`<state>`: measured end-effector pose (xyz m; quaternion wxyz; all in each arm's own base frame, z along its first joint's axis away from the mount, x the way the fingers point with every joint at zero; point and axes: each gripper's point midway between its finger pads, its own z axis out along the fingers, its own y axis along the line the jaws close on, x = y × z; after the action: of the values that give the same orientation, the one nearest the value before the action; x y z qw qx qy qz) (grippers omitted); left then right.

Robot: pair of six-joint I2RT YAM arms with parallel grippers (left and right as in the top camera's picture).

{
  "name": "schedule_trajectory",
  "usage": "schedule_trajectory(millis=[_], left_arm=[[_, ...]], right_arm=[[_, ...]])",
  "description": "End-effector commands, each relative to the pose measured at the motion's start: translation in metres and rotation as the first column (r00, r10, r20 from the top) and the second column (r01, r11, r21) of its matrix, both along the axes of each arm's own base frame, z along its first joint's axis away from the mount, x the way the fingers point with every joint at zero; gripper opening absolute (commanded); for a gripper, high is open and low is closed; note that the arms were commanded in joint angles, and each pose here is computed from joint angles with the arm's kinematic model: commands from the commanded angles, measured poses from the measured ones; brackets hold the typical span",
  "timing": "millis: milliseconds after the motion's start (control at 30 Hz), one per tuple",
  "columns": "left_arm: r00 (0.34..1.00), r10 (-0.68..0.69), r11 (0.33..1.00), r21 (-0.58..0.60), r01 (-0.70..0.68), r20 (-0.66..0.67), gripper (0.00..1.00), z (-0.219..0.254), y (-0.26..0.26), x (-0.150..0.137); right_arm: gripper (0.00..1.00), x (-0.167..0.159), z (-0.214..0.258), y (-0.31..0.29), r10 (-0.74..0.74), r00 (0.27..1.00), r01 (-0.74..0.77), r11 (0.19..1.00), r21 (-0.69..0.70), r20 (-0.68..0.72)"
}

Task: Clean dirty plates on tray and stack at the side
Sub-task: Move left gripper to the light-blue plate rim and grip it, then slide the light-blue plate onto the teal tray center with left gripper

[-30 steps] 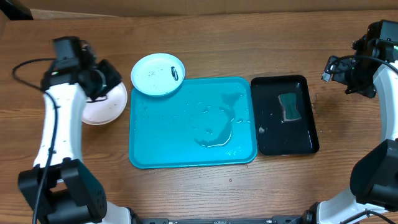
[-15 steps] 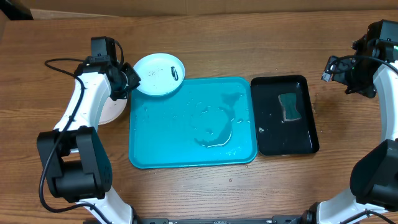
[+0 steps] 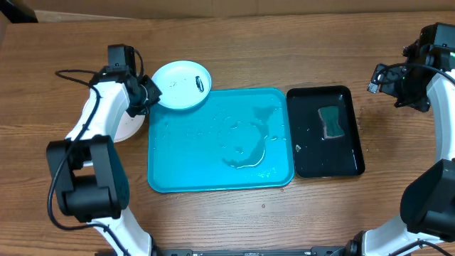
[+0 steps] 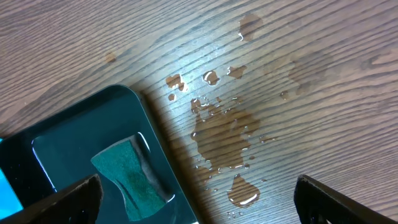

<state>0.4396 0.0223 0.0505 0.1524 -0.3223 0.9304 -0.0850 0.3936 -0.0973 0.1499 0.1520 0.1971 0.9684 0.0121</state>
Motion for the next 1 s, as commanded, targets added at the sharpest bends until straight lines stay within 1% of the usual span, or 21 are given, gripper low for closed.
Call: schedule_trajectory(millis=[0, 67, 200, 233, 367, 567, 733, 833, 967], left_arm=[[1.0, 0.009, 1.0, 0.006, -0.009, -0.023, 0.24, -0.013, 0.002, 0.001], [1.0, 0.008, 1.0, 0.006, -0.008, -0.028, 0.21, -0.016, 0.002, 0.0], [1.0, 0.004, 1.0, -0.004, -0.004, -0.025, 0.05, -0.015, 0.0, 0.001], [1.0, 0.0, 1.0, -0.015, -0.001, -0.025, 0.04, -0.015, -0.002, 0.001], [0.999, -0.038, 0.997, -0.064, 0.037, -0.017, 0.04, -0.014, -0.012, 0.001], [0.99, -0.141, 0.97, -0.203, 0.133, -0.027, 0.04, -0.011, -0.041, -0.009], [0.961, -0.267, 0.933, -0.271, 0.237, -0.075, 0.04, -0.011, -0.064, -0.032], [0.927, -0.346, 0.914, -0.276, 0.298, -0.147, 0.04, -0.015, -0.072, -0.056], [0.889, -0.392, 0.908, -0.256, 0.332, -0.236, 0.04, -0.018, -0.079, -0.078]], right_arm=[[1.0, 0.003, 0.005, -0.001, -0.004, 1.0, 0.004, 1.0, 0.0, 0.018], [1.0, 0.003, 0.005, -0.001, -0.004, 1.0, 0.004, 1.0, 0.0, 0.018], [1.0, 0.003, 0.005, -0.001, -0.004, 1.0, 0.004, 1.0, 0.0, 0.018], [1.0, 0.003, 0.005, -0.001, -0.004, 1.0, 0.004, 1.0, 0.0, 0.018], [1.0, 0.003, 0.005, -0.001, -0.004, 1.0, 0.004, 1.0, 0.0, 0.018], [1.0, 0.003, 0.005, -0.001, -0.004, 1.0, 0.004, 1.0, 0.0, 0.018], [1.0, 0.003, 0.005, -0.001, -0.004, 1.0, 0.004, 1.0, 0.0, 0.018], [1.0, 0.003, 0.005, -0.001, -0.004, 1.0, 0.004, 1.0, 0.0, 0.018], [1.0, 0.003, 0.005, -0.001, -0.004, 1.0, 0.004, 1.0, 0.0, 0.018]])
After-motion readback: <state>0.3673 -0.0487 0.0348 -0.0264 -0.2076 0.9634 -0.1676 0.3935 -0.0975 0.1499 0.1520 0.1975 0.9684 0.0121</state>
